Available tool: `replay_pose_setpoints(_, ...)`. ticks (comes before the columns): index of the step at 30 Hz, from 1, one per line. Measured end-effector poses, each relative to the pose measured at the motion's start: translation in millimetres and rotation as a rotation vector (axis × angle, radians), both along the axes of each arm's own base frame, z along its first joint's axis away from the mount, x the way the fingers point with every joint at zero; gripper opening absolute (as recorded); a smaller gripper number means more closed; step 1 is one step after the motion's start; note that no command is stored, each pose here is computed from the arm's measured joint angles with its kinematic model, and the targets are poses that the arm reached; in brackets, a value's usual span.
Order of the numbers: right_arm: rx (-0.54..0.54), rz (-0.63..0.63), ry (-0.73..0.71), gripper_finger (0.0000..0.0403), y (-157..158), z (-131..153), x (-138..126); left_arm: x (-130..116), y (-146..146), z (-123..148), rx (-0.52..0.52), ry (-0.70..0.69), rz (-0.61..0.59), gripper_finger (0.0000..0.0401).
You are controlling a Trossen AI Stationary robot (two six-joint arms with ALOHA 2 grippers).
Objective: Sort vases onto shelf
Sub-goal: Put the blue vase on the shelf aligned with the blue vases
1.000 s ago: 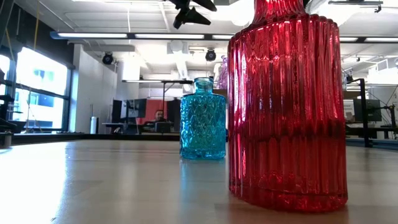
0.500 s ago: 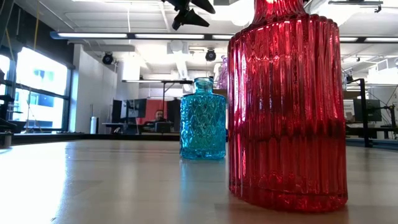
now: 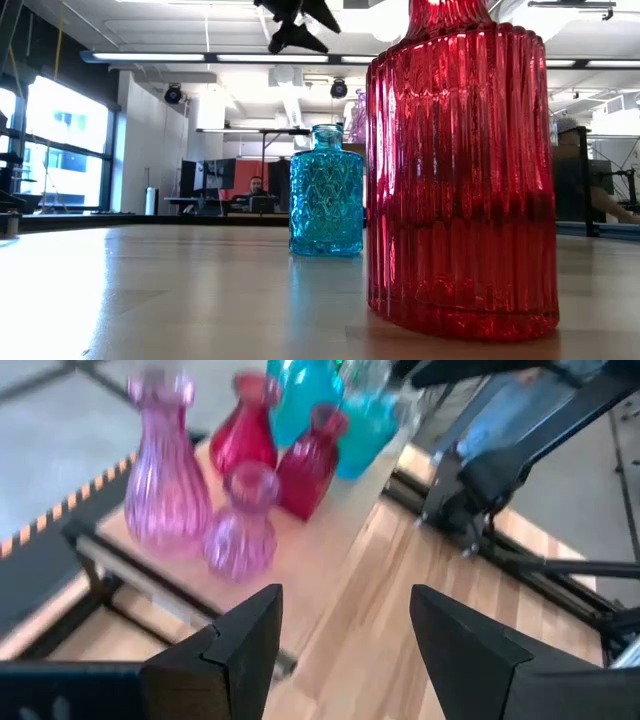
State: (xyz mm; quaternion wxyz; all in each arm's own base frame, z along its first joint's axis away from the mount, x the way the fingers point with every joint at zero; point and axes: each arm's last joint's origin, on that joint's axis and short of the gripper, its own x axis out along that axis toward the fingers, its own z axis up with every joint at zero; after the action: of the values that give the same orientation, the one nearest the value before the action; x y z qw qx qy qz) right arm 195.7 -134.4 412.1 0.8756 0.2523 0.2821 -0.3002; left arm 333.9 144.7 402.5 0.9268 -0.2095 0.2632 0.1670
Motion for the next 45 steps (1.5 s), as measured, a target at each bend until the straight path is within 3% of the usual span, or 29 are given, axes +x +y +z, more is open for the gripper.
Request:
replay_pose_setpoints(9,0.069,0.185,-0.039,0.0113,20.0,-1.2,12.3,-1.2,-21.2,-3.8,-0.065,0.074,-0.025,0.0211)
replay_pose_setpoints(16,0.108,0.296,-0.01,0.0114,45.6,-9.4,25.5,-17.7,-55.1,4.9,0.008,0.182,0.026,0.0211)
replay_pose_setpoints(31,0.244,0.271,-0.092,0.0114,100.9,-13.7,64.0,-72.4,-117.0,36.5,0.105,0.229,0.023,0.0211)
replay_pose_setpoints(45,0.377,0.313,0.012,0.0114,145.8,-63.7,128.9,-121.2,-150.2,51.2,0.157,0.26,-0.01,0.0211)
